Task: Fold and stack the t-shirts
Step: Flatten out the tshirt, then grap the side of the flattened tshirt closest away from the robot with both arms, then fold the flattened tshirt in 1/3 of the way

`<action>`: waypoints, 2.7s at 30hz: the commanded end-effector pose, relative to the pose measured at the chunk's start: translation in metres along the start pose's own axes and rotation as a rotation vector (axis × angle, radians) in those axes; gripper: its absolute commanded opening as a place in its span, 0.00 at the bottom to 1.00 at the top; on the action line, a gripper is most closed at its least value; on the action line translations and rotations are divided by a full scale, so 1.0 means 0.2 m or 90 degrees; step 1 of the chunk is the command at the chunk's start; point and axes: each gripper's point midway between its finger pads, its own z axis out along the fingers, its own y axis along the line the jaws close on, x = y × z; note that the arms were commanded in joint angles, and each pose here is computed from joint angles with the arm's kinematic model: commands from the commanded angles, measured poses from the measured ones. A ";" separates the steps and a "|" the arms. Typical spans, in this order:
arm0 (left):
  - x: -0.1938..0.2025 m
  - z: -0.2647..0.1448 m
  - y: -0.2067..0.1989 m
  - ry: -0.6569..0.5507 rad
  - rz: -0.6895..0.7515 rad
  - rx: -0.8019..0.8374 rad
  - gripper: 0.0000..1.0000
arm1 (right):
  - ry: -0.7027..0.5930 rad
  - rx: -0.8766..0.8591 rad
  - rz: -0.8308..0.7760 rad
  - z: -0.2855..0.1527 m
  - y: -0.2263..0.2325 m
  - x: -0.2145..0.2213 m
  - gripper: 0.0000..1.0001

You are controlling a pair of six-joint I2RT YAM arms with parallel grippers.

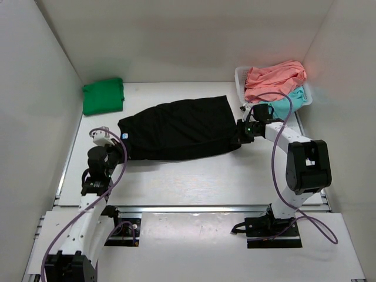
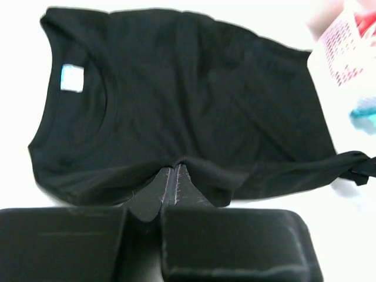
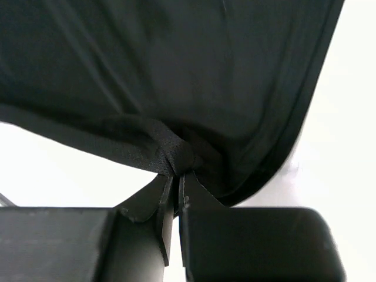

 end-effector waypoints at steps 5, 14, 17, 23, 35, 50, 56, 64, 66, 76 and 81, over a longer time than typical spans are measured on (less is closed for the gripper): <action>0.14 -0.12 0.08 0.074 -0.028 -0.051 0.00 | 0.016 -0.020 -0.019 -0.13 0.08 0.06 0.00; -0.48 0.59 -0.19 -0.012 0.019 0.066 0.00 | -0.265 -0.016 -0.276 -0.07 0.26 -1.11 0.00; -1.04 0.67 -0.46 -0.155 0.141 0.129 0.00 | -0.408 -0.003 -0.373 -0.37 0.49 -1.56 0.00; -1.71 0.40 -0.82 -0.332 0.276 0.181 0.00 | -0.597 -0.050 -0.430 -1.00 0.75 -1.81 0.00; -0.70 0.12 -0.39 -0.195 0.168 0.142 0.00 | -0.373 -0.031 -0.330 -0.51 0.34 -0.90 0.00; 0.29 -0.23 -0.04 0.003 -0.020 0.079 0.00 | -0.016 0.034 0.007 -0.17 -0.03 0.48 0.00; 0.39 -0.18 0.05 0.071 -0.045 0.014 0.00 | 0.003 0.086 0.095 -0.24 -0.13 0.56 0.00; 0.40 -0.14 0.20 0.109 -0.039 -0.109 0.00 | 0.021 0.047 0.100 -0.19 -0.15 0.49 0.00; 0.40 -0.14 0.22 0.108 -0.035 -0.113 0.00 | 0.035 0.021 0.089 -0.16 -0.13 0.47 0.00; 0.35 -0.05 0.26 0.108 -0.027 -0.143 0.32 | 0.058 0.022 0.061 -0.10 -0.14 0.32 0.30; 0.16 0.02 0.22 0.056 -0.002 -0.150 0.54 | -0.015 0.114 0.041 -0.20 -0.22 0.13 0.29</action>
